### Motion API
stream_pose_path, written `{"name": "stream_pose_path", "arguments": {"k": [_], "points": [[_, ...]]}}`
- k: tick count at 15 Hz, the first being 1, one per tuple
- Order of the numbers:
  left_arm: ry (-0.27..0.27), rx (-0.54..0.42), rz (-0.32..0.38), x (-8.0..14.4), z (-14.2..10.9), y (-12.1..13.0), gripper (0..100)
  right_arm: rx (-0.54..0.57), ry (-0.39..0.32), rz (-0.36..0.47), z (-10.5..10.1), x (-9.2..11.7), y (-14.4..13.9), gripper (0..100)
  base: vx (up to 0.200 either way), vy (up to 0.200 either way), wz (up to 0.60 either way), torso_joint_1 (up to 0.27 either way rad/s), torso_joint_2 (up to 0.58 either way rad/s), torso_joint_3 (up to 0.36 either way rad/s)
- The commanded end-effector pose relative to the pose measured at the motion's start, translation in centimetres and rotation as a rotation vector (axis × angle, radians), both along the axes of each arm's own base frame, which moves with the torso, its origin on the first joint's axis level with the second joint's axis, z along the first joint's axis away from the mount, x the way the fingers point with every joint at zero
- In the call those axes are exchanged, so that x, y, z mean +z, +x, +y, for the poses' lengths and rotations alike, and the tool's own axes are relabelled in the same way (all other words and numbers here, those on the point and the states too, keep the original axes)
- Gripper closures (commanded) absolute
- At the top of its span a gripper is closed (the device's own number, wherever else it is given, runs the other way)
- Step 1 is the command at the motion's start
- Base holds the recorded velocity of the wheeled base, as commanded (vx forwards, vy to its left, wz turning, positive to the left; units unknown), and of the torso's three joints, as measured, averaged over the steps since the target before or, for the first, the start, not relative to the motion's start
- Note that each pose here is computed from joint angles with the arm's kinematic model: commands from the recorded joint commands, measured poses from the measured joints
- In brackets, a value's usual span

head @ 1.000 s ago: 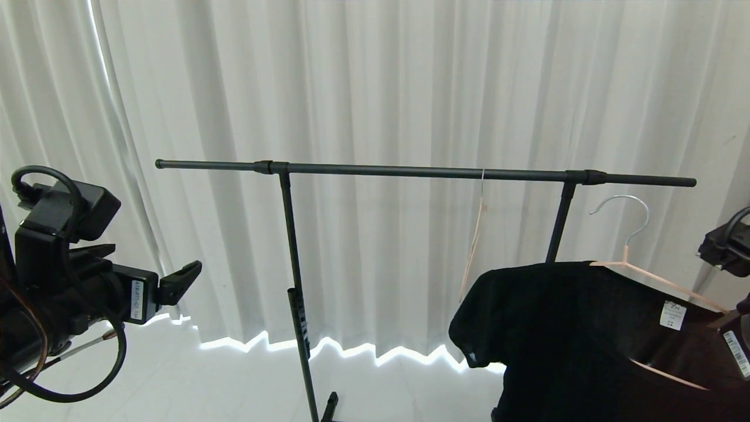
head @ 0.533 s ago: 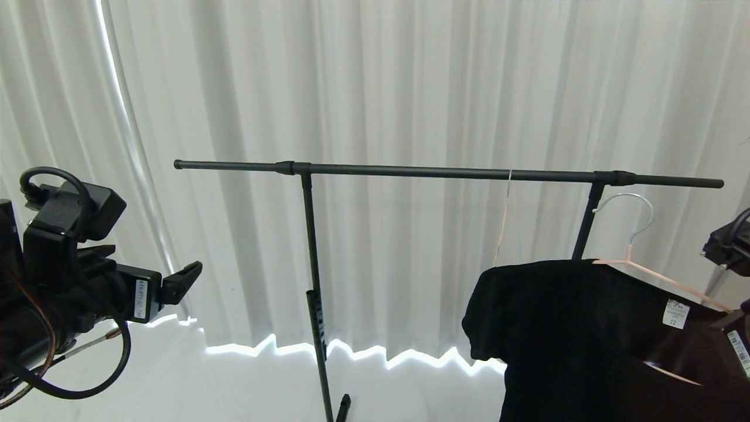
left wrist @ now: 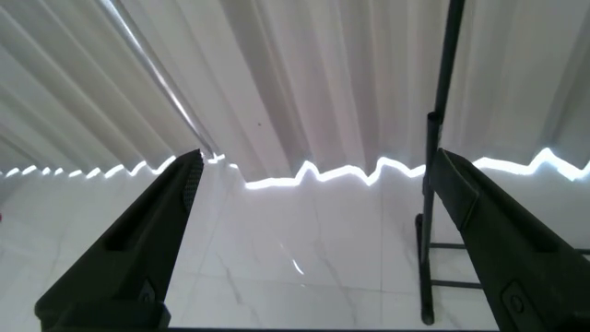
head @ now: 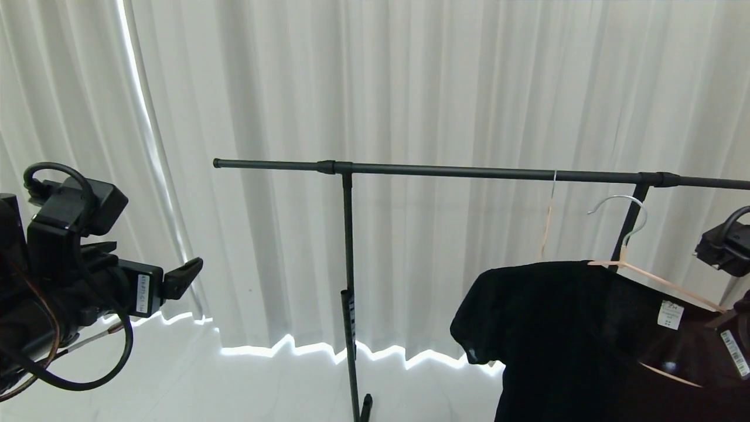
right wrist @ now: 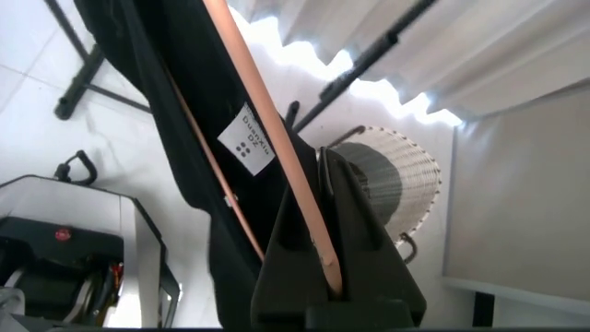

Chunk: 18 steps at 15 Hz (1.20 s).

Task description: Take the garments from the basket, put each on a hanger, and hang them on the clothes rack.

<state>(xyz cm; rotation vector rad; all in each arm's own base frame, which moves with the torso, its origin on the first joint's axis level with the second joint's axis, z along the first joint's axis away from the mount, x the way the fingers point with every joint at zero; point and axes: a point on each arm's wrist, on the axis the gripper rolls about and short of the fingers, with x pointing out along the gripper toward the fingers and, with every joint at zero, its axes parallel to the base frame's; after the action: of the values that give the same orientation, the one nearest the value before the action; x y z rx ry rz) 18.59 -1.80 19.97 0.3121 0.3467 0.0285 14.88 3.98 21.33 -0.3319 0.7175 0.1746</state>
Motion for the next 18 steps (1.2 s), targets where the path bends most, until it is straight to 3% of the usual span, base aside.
{"name": "stream_pose_path", "arguments": {"k": [1, 6, 9, 14, 18], "points": [[-0.002, 0.000, 0.001, 0.0, 0.0, 0.1, 0, 0.005, -0.004, 0.013, 0.1, -0.2, 0.2, 100, 0.000, 0.000, 0.00, 0.000, 0.00, 0.000], [-0.002, 0.000, -0.001, 0.0, 0.0, 0.1, 0, 0.008, 0.001, 0.007, 0.4, -0.1, 0.7, 100, 0.000, 0.000, 0.00, 0.000, 0.00, 0.000], [-0.003, 0.002, -0.037, 0.6, 0.0, 0.2, 0, -0.001, 0.023, -0.037, 0.6, 1.8, 1.5, 100, 0.000, 0.000, 0.00, 0.000, 0.00, 0.000], [0.000, 0.003, -0.046, 0.7, 0.0, 0.0, 0, -0.047, -0.004, 0.091, 0.2, 4.0, 0.3, 100, 0.000, 0.000, 0.00, 0.000, 0.00, 0.000], [-0.001, 0.002, -0.037, 0.5, 0.0, 0.1, 0, -0.141, 0.005, 0.108, 1.5, 4.1, 2.2, 100, 0.000, 0.000, 0.00, 0.000, 0.00, 0.000]]}}
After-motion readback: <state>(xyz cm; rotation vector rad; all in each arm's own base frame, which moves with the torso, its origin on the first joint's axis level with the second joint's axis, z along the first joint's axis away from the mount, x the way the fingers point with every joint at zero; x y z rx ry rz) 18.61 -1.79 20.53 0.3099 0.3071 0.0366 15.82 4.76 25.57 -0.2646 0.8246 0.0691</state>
